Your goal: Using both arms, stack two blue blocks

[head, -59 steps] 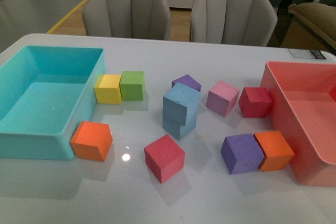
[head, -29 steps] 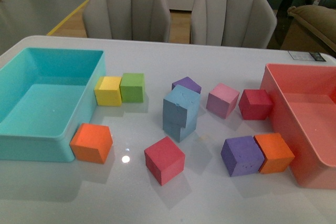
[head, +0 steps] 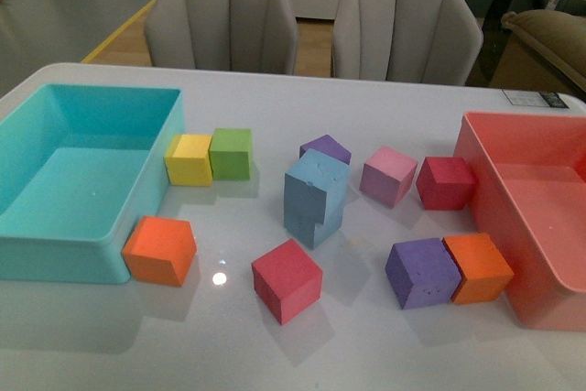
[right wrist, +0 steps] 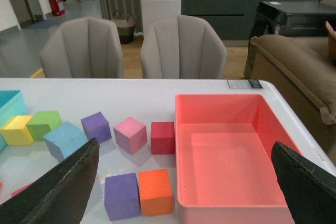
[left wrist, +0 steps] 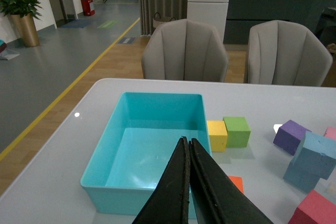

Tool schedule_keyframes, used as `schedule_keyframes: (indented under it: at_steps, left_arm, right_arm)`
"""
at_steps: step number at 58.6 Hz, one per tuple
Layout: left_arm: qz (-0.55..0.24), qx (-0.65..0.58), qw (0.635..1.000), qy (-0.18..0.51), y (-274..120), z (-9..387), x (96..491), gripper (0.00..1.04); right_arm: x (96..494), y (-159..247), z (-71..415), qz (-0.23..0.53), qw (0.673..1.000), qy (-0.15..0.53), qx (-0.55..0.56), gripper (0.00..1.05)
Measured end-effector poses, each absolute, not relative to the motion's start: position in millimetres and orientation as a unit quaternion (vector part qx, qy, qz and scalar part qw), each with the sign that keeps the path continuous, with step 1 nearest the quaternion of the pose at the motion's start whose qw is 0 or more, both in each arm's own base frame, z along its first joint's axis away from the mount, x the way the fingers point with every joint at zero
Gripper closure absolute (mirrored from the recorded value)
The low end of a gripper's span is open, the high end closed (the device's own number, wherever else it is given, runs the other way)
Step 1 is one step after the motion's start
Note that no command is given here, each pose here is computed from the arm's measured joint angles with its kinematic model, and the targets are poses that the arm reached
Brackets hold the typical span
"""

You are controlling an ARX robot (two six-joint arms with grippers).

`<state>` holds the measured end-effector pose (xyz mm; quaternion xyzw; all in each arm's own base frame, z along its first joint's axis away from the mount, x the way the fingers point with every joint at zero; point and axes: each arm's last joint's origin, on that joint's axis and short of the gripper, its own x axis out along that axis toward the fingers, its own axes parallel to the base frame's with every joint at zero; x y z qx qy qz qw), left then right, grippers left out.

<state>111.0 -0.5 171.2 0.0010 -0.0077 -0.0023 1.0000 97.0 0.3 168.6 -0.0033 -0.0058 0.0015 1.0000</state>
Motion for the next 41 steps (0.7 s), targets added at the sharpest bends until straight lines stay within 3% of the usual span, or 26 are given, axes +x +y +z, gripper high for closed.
schedule_keyframes:
  at_steps: [41]
  left_arm:
    - [-0.002,0.001,1.000,-0.005,-0.4,168.0,97.2,1.03]
  right_arm:
    - [97.0,0.3,168.6,0.002,1.000,-0.006,-0.003,0.09]
